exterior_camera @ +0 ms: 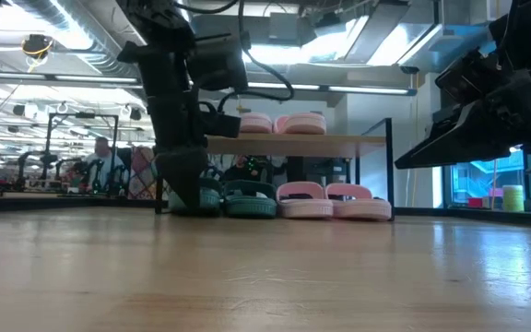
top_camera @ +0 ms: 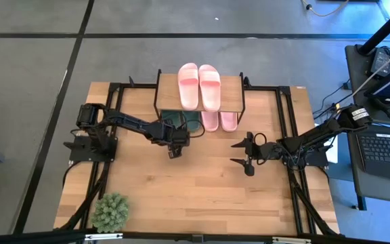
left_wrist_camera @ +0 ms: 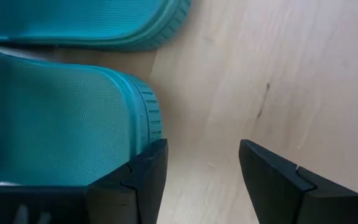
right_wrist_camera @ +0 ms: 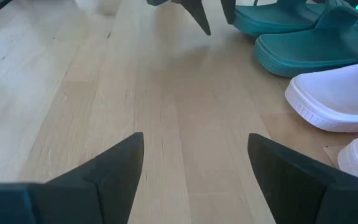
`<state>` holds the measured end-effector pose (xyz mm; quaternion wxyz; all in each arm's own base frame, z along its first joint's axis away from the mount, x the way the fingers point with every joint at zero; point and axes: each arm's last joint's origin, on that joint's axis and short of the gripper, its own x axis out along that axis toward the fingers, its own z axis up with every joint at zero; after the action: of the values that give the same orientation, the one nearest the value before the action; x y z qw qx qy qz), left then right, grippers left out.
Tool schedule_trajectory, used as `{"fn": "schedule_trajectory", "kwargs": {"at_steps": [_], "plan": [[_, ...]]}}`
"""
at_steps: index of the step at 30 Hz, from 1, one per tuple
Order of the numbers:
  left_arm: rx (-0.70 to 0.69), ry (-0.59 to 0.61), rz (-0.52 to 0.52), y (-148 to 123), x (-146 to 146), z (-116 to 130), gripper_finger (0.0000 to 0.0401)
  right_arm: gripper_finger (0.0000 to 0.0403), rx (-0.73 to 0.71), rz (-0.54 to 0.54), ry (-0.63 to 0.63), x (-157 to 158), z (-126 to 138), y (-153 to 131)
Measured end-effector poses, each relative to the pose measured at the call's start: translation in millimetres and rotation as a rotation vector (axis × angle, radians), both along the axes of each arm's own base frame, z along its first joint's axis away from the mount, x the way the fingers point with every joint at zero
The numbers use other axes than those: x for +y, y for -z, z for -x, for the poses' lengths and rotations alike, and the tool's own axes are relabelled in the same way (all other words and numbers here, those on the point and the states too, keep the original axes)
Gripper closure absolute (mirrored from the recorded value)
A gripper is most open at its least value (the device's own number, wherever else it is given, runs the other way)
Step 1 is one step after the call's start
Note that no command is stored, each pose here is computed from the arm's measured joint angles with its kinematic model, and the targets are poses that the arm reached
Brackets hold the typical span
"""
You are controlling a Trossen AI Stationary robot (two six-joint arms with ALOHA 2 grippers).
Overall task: Pick and place slides into the shelf
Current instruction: Put the green slide under the shelf, then return to Home Position
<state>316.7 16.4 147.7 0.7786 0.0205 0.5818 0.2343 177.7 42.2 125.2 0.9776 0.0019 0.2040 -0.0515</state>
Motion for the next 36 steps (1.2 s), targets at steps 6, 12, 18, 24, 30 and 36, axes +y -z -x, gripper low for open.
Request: {"fn": "schedule_trajectory", "kwargs": {"at_steps": [6, 12, 18, 24, 30, 36], "plan": [[0.004, 0.066, 0.134, 1, -10, 0, 0.0210, 0.0115, 0.000, -0.001, 0.000, 0, 0, 0], [-0.039, 0.147, 0.275, -6, -27, -1, 0.0210, 0.0115, -0.022, -0.008, 0.000, 0, -1, -2], [-0.173, 0.268, 0.382, -45, -38, 7, 0.0210, 0.0115, -0.122, -0.035, -0.001, 1, -4, -11], [-0.480, 0.407, 0.227, -104, -37, 20, 0.0210, 0.0115, -0.283, 0.029, 0.027, -7, -18, -40], [-0.734, 0.429, 0.122, -121, -26, 62, 0.0210, 0.0115, -0.267, 0.125, 0.123, -30, -20, -66], [-0.931, 0.381, 0.089, -103, -15, 111, 0.0210, 0.0115, -0.263, 0.161, 0.188, -46, 4, -86]]}}
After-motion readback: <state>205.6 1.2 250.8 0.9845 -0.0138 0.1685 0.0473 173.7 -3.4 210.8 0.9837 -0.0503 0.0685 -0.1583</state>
